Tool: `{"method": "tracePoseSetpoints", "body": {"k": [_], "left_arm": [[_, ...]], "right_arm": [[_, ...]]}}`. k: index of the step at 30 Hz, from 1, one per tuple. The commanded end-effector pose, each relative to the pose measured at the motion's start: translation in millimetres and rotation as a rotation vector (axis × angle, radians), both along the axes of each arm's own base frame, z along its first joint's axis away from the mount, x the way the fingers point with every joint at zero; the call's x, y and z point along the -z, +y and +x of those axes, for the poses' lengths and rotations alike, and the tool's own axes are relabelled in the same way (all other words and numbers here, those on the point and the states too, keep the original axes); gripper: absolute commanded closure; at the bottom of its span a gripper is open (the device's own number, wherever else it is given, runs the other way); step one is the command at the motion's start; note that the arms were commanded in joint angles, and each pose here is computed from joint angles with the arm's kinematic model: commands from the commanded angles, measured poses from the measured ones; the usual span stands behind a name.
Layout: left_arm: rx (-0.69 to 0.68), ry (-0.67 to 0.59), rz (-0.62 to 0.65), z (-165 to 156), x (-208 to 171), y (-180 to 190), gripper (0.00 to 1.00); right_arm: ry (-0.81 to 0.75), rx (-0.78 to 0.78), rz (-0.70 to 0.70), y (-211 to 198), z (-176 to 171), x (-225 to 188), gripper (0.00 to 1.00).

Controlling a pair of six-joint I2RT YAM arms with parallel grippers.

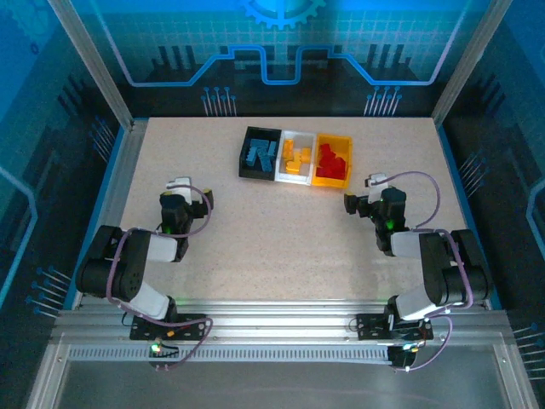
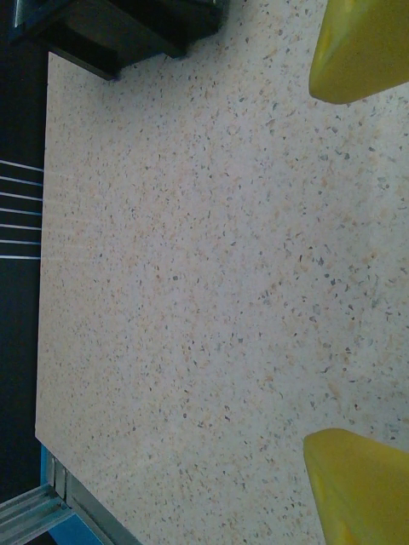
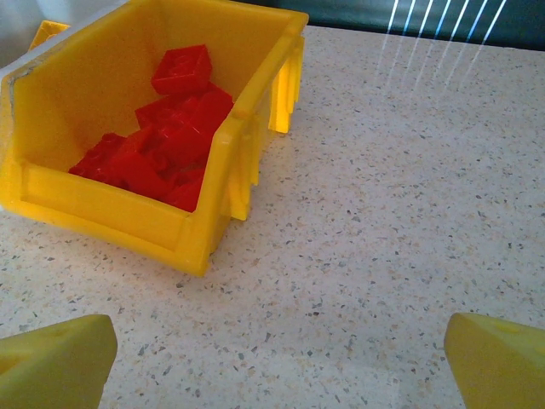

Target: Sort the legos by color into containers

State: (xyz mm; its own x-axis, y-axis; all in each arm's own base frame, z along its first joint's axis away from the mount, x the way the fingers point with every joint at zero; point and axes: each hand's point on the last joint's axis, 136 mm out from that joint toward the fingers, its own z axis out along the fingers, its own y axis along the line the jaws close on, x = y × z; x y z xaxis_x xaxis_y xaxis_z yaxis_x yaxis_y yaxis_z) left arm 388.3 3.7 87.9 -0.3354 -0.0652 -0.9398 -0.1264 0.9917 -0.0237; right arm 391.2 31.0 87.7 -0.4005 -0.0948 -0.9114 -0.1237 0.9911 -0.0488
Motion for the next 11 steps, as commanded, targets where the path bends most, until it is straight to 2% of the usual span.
{"method": "tracePoseSetpoints", "body": {"k": [1,11], "left_arm": [[-0.027,-0.040,0.001,6.2,-10.2,7.0,0.01],[-0.026,-0.038,0.001,6.1,-9.5,6.8,0.01]], "right_arm": [[-0.019,0.002,-0.006,-0.6,5.9,-5.9,0.00],[-0.018,-0.002,0.000,-0.8,6.0,-6.2,0.00]]}}
